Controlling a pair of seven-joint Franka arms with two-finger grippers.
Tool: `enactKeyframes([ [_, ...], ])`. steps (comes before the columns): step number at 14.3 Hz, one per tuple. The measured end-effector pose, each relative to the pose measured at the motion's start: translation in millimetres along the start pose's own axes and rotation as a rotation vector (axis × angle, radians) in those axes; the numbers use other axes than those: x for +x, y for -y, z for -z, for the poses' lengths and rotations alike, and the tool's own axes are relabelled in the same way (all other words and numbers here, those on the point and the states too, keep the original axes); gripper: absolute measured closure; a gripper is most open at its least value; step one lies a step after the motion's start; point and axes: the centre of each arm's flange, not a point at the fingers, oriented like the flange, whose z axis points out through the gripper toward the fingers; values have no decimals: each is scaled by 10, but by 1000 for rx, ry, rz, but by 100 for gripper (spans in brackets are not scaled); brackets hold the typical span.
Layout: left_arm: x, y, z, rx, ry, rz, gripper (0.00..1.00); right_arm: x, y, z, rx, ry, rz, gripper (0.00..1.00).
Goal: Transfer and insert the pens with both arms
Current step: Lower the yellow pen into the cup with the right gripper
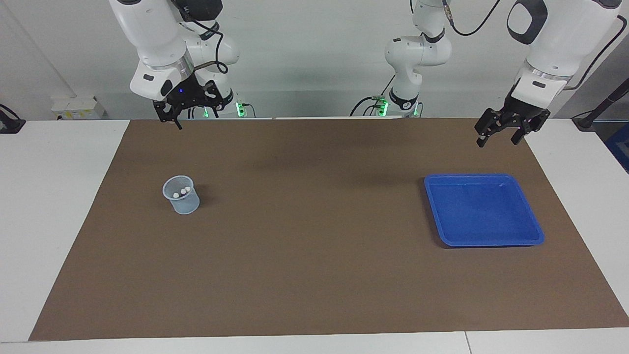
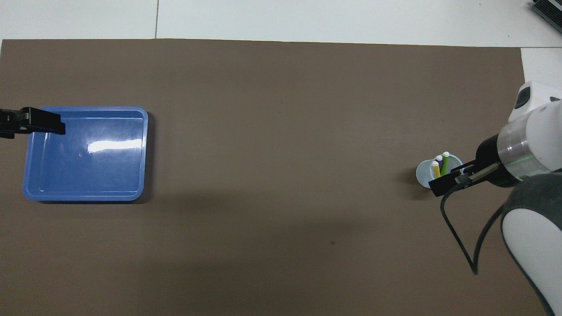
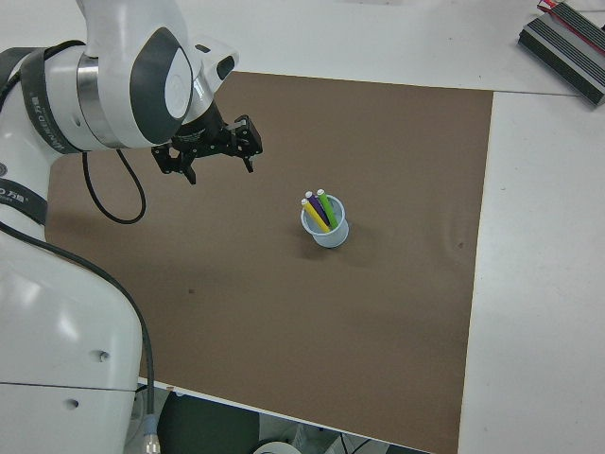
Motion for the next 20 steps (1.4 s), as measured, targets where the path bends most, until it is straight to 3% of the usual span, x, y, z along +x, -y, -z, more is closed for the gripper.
enactKeyframes([
  [12,14,-4,-46,1,12,-2,0,165,-224,-161,8,-17,-29,0],
  [20,4,-1,-53,1,21,-1,0,84,-382,-18,-18,-43,-63,0],
])
